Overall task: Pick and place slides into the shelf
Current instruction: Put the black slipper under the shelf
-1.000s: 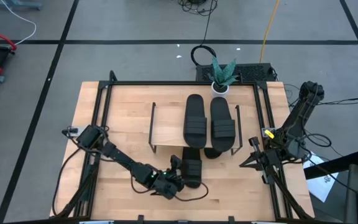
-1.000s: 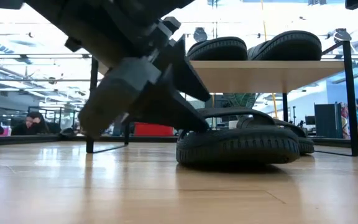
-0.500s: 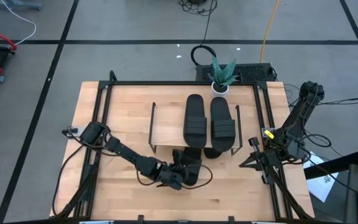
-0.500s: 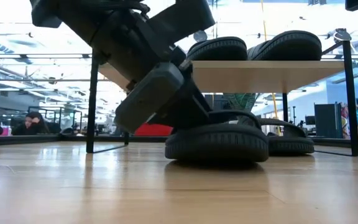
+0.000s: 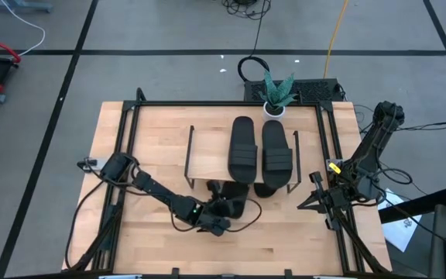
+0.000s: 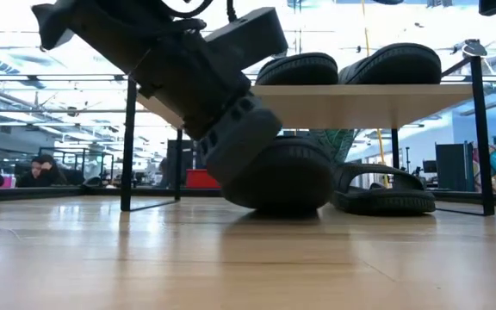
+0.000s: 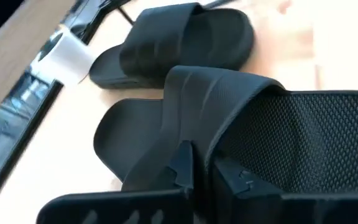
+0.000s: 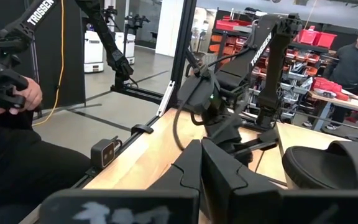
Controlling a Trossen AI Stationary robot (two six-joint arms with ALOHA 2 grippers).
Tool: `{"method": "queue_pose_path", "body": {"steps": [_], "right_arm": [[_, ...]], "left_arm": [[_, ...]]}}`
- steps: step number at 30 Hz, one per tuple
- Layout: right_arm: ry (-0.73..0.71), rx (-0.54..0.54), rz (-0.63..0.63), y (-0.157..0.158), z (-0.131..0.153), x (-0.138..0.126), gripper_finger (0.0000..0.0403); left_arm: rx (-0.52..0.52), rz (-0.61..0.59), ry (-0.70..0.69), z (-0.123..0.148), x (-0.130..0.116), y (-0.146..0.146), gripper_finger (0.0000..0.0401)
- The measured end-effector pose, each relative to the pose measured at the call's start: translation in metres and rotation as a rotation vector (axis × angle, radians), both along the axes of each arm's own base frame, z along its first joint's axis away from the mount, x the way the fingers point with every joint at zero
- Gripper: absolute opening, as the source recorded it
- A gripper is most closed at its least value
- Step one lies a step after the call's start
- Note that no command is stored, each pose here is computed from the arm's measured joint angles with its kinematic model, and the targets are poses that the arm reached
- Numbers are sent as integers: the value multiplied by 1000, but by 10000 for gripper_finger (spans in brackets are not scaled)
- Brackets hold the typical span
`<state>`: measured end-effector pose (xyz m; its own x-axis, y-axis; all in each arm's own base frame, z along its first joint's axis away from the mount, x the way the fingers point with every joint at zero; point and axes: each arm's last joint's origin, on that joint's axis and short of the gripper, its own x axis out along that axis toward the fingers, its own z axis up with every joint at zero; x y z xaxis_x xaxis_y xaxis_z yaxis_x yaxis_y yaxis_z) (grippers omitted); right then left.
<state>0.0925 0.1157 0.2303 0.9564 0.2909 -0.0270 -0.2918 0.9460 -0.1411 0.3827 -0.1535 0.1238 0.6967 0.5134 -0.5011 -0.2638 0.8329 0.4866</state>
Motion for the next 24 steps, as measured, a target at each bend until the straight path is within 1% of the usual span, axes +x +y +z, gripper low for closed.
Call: {"method": "queue_pose_path", "body": {"steps": [4, 8, 12, 16, 20, 22, 24], "right_arm": [[0, 0, 0, 0, 0, 0, 0], [0, 1, 0, 0, 0, 0, 0], [0, 1, 0, 0, 0, 0, 0], [0, 1, 0, 0, 0, 0, 0], [0, 1, 0, 0, 0, 0, 0], [-1, 3, 1, 0, 0, 0, 0], [-3, 9, 2, 0, 1, 0, 0]], "left_arm": [[-19, 52, -27, 0, 3, 9, 4], [-25, 94, -55, 1, 5, 14, 9], [-95, 63, -39, 0, 8, 17, 19], [-162, 6, -16, -1, 9, 15, 45], [-213, -2, -26, -1, 9, 14, 80], [-221, -9, -25, -1, 10, 13, 100], [-203, -32, -12, 0, 9, 11, 124]]}}
